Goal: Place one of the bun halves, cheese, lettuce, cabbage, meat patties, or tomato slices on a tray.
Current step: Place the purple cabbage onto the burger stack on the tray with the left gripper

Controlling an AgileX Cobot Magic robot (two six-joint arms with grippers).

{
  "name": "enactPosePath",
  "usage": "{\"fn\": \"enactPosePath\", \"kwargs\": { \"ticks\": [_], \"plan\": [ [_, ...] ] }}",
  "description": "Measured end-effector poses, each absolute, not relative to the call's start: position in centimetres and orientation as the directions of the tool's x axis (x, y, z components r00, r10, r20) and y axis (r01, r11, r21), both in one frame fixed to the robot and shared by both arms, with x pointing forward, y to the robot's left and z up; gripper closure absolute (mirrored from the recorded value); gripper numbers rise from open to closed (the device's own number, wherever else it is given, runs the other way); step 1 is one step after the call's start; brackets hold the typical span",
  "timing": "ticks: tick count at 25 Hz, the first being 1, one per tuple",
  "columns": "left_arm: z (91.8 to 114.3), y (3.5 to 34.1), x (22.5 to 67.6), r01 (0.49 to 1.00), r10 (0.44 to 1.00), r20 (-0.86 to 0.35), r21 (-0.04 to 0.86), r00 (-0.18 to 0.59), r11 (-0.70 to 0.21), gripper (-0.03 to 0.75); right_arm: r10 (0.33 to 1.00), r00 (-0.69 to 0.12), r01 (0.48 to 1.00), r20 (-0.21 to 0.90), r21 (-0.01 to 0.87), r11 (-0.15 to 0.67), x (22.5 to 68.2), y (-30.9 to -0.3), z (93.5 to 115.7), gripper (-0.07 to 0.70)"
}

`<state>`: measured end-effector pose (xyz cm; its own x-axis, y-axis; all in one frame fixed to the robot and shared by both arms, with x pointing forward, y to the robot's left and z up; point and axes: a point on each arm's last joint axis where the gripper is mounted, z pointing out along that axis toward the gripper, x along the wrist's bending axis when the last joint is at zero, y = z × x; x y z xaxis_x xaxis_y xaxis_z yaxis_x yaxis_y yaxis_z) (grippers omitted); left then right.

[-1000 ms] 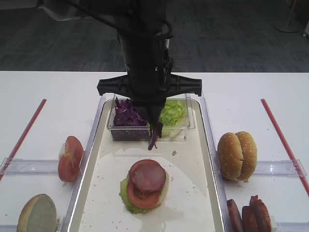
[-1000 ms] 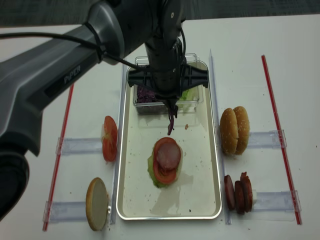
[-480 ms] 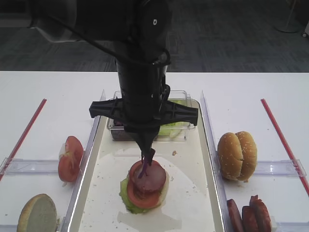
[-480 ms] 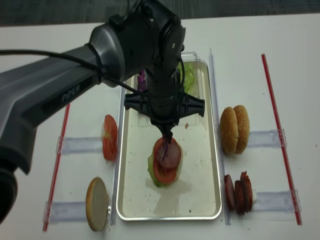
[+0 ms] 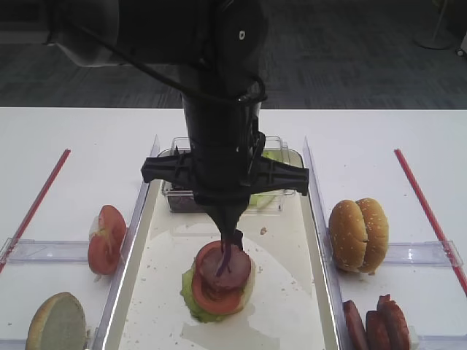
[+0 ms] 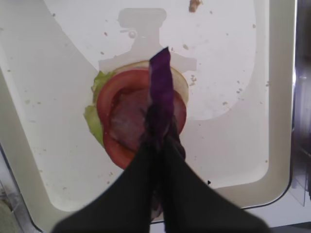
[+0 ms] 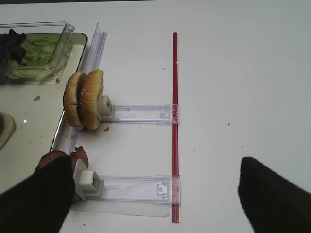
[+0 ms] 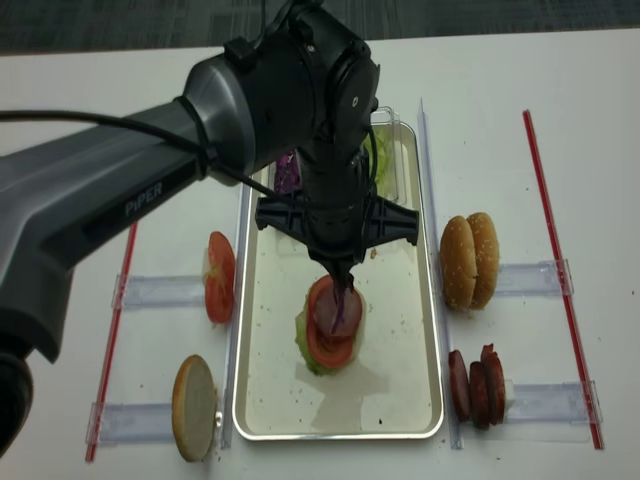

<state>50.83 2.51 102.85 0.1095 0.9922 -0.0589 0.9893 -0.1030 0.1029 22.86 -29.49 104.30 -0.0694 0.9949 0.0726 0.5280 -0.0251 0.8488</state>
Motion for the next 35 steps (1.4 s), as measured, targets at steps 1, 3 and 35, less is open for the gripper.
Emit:
{"fn": "enactPosePath", "kwargs": {
  "ticks": [1,3,35],
  "plan": [
    [102.9,2.5,50.8,0.989,0.992,-0.059,0.103,0.112,-0.105,0.719,0.995,-0.069,0.528,0.073,0.849,-0.025,22.9,-29.5,104.3,-0.060],
    [102.7,2.4,50.5,0.989,0.992,-0.055,0.098,0.118,-0.112,0.720,0.995,-0.069,0.528,0.073,0.849,-0.025,22.9,-29.5,104.3,-0.060],
    [100.4,3.2,50.1,0.981,0.984,-0.069,0.122,0.163,-0.154,0.720,0.995,-0.069,0.531,0.073,0.847,-0.025,22.8,-29.5,104.3,-0.060]
  ]
}}
